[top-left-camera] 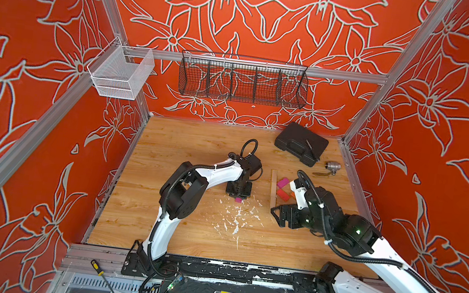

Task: Assemble the letter k with building blocks
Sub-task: Assemble the building block at the center of the board.

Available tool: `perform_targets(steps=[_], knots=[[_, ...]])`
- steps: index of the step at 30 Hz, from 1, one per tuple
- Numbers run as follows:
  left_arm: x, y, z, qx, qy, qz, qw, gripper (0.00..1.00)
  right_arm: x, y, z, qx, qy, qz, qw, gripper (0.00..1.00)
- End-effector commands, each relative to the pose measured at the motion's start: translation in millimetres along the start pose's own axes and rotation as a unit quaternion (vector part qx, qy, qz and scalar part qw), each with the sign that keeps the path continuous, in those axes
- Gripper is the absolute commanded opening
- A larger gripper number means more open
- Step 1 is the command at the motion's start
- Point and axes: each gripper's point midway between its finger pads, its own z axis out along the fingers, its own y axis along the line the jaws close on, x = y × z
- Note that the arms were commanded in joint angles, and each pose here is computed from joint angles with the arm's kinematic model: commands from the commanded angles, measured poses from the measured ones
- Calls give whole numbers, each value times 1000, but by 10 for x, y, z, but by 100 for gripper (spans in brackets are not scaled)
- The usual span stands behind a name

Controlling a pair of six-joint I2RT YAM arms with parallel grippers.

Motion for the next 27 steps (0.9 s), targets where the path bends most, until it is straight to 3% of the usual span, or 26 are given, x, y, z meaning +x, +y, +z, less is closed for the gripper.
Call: perform_targets(steps=[1,18,27], knots=[[-14,98,80,-21,8,-5,1000,33,35,-34,11,5,5,9,1000,94],[-26,63,-57,-9,-3,-3,1000,49,13,-29,9,6,2,13,1000,94],[-77,-182,-906,100,-100,24,990,57,-151,-534,-140,150,-35,75,985,94]])
